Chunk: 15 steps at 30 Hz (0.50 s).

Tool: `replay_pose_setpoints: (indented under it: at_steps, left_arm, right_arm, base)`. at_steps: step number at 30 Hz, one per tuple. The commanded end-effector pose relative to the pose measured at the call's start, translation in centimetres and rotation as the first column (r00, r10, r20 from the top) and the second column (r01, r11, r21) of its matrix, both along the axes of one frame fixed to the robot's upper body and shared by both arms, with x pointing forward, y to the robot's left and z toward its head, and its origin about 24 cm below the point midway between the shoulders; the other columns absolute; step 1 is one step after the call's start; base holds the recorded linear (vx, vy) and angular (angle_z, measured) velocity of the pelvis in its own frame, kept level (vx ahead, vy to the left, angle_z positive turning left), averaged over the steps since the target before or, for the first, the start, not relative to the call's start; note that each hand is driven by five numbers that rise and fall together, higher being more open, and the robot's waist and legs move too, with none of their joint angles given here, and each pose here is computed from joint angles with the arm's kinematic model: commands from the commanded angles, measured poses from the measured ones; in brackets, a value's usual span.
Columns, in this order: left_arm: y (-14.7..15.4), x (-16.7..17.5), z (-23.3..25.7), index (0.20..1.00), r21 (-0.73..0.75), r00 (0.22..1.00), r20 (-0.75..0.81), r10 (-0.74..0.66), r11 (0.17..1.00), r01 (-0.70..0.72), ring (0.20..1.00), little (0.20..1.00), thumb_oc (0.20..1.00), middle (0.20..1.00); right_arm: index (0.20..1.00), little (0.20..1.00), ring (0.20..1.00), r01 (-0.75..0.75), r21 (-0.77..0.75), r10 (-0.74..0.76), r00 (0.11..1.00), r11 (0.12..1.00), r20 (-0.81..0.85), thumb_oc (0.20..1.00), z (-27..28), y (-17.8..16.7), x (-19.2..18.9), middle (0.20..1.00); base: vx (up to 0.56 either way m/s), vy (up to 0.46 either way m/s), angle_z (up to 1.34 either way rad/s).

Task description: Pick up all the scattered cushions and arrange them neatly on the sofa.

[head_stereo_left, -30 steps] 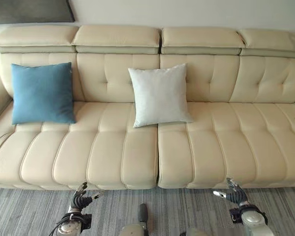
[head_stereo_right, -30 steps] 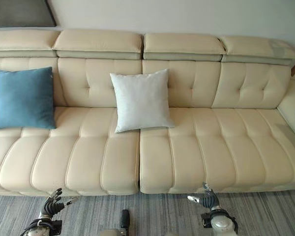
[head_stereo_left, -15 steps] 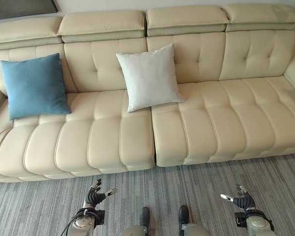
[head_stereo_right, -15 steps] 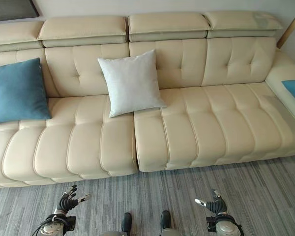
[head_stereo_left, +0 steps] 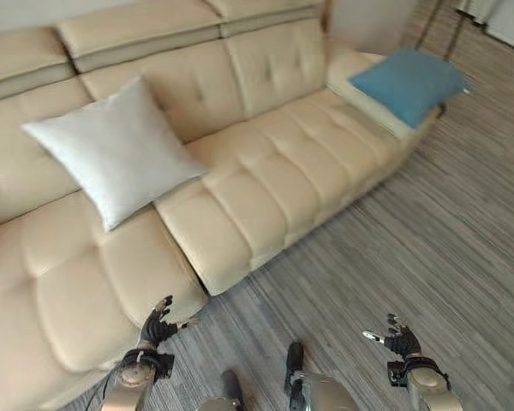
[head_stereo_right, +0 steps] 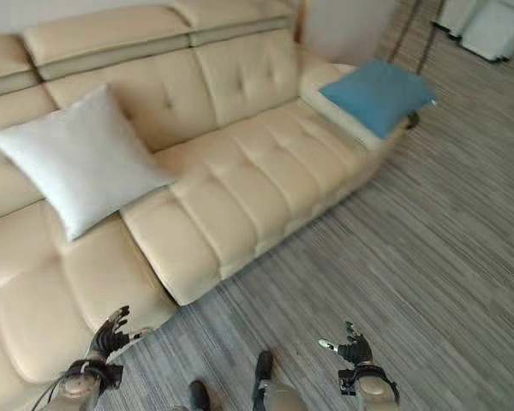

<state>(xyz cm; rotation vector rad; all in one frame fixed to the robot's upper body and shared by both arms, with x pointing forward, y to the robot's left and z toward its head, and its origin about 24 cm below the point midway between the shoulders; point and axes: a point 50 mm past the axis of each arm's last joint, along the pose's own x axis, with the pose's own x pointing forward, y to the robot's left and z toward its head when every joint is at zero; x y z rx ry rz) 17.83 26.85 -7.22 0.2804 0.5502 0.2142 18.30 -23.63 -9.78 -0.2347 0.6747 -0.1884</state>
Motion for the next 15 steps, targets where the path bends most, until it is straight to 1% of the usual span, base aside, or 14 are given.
replay_pose_setpoints:
  at_steps: [1, 2, 5, 7, 9, 12, 15]
  left_arm:
    - [0.2, -0.1, 0.3, 1.000, 0.029, 1.000, 0.007, -0.025, 0.999, 0.024, 1.000, 1.000, 1.000, 1.000]
    - [0.1, -0.2, 0.1, 1.000, 0.030, 0.999, -0.004, -0.034, 0.999, 0.034, 1.000, 1.000, 1.000, 1.000]
    - [-1.0, 0.5, -0.2, 1.000, 0.017, 0.998, -0.006, -0.065, 0.998, 0.065, 1.000, 1.000, 1.000, 1.000]
    - [-2.9, 1.8, -0.1, 1.000, -0.010, 0.991, 0.012, -0.130, 0.991, 0.130, 1.000, 1.000, 1.000, 1.000]
    - [-3.4, 1.5, -0.2, 1.000, -0.012, 0.985, 0.003, -0.172, 0.985, 0.172, 1.000, 1.000, 1.000, 1.000]
    - [-3.4, 1.2, -0.5, 1.000, -0.009, 0.983, -0.017, -0.184, 0.983, 0.184, 1.000, 1.000, 1.000, 1.000]
    - [-3.5, 0.7, -0.8, 1.000, -0.010, 0.980, -0.038, -0.193, 0.981, 0.193, 1.000, 1.000, 1.000, 1.000]
  right_arm:
    - [1.000, 1.000, 1.000, -0.029, -0.047, 0.035, 0.990, 0.998, 0.140, 1.000, 2.5, -0.8, 2.0, 1.000]
    - [1.000, 1.000, 1.000, -0.013, -0.039, 0.018, 0.990, 0.999, 0.137, 1.000, 2.4, -0.9, 1.7, 1.000]
    - [1.000, 1.000, 1.000, 0.022, -0.041, -0.016, 0.990, 0.999, 0.141, 1.000, 2.4, -1.4, 1.5, 1.000]
    - [1.000, 1.000, 1.000, 0.040, -0.050, -0.031, 0.986, 0.998, 0.163, 1.000, 2.9, -2.1, 1.9, 1.000]
    - [1.000, 1.000, 1.000, 0.036, -0.056, -0.026, 0.986, 0.998, 0.167, 1.000, 3.0, -2.2, 1.9, 1.000]
    - [1.000, 1.000, 1.000, 0.038, -0.055, -0.029, 0.987, 0.998, 0.159, 1.000, 2.8, -2.2, 1.8, 1.000]
    - [1.000, 1.000, 1.000, 0.051, -0.051, -0.044, 0.990, 0.997, 0.136, 1.000, 2.3, -2.1, 1.4, 1.000]
  base:
    - [0.25, -0.253, -2.10]
    - [0.26, -0.276, -0.94]
    - [0.23, -0.350, 0.49]
    - [0.33, -0.330, -0.21]
    - [0.32, -0.048, -0.67]
    - [0.16, 0.013, -0.63]
    - [0.28, 0.049, -0.52]
